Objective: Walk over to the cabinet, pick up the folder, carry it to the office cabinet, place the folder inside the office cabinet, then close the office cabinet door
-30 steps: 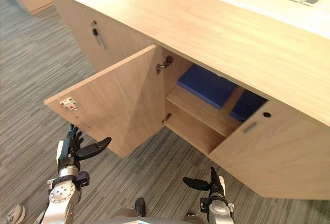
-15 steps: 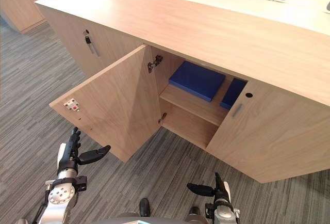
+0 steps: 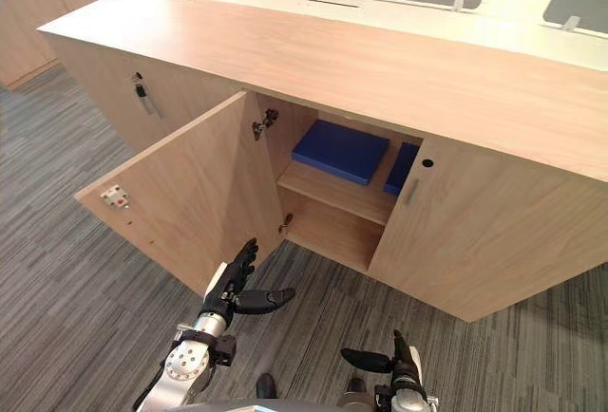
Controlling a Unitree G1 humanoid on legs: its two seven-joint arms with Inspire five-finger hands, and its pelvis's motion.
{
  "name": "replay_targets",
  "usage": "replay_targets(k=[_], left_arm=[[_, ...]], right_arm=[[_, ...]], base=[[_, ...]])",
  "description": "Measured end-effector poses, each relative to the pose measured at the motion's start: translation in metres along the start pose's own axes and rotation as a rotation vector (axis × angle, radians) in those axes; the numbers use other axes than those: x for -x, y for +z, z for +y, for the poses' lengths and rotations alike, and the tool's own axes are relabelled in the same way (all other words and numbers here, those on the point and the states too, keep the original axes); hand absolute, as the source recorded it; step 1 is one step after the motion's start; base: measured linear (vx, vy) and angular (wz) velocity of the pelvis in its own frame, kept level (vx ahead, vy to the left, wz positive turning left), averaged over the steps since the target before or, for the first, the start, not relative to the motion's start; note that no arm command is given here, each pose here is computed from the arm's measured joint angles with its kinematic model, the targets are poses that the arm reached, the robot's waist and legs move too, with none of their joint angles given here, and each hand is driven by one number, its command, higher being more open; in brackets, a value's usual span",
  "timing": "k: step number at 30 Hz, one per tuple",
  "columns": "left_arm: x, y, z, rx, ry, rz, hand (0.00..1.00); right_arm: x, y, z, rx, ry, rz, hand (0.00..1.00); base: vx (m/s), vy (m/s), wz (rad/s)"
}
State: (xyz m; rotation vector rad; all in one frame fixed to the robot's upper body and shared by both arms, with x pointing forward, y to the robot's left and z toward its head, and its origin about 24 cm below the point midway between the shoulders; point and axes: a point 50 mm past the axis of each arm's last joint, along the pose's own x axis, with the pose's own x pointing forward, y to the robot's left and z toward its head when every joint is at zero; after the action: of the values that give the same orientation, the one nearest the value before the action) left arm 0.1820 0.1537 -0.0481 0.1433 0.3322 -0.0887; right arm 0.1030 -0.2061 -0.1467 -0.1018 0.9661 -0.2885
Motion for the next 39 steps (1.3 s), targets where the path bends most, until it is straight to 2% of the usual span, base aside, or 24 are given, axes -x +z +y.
replay_targets(k=[4,5,7,13,19,25,34,39], left_arm=[[0.01,-0.012,0.016,0.023,0.078,0.046,1.0],[0.015,-0.02,0.029,0.043,0.147,0.082,1.0],[0.019,-0.025,0.04,0.048,0.199,0.108,1.0],[0.045,-0.047,0.104,0.08,0.558,0.213,1.0],[0.063,-0.054,0.131,0.118,0.732,0.249,1.0],[0.062,-0.047,0.147,0.074,0.764,0.232,1.0],[0.034,0.007,0.197,-0.081,0.783,0.077,1.0],[0.017,0.027,0.197,-0.134,0.732,0.018,1.0]], right_arm=[[0.0,-0.004,-0.006,-0.028,-0.026,0.02,1.0],[0.0,-0.006,-0.01,-0.047,-0.044,0.031,1.0],[0.0,-0.007,-0.011,-0.048,-0.049,0.034,1.0],[-0.001,-0.002,-0.012,-0.063,-0.058,0.015,1.0],[0.001,-0.003,-0.012,-0.058,-0.059,0.018,1.0],[0.001,-0.003,-0.011,-0.045,-0.052,0.018,1.0],[0.0,-0.002,-0.013,-0.033,-0.044,0.014,1.0],[-0.001,-0.001,-0.016,-0.013,-0.041,0.009,1.0]], base=[[0.1,-0.029,-0.12],[0.07,-0.018,0.04],[0.04,-0.015,0.12],[-0.06,-0.008,0.13],[-0.11,-0.002,0.1],[-0.01,0.005,0.02],[0.11,-0.018,-0.09],[0.06,-0.02,-0.11]])
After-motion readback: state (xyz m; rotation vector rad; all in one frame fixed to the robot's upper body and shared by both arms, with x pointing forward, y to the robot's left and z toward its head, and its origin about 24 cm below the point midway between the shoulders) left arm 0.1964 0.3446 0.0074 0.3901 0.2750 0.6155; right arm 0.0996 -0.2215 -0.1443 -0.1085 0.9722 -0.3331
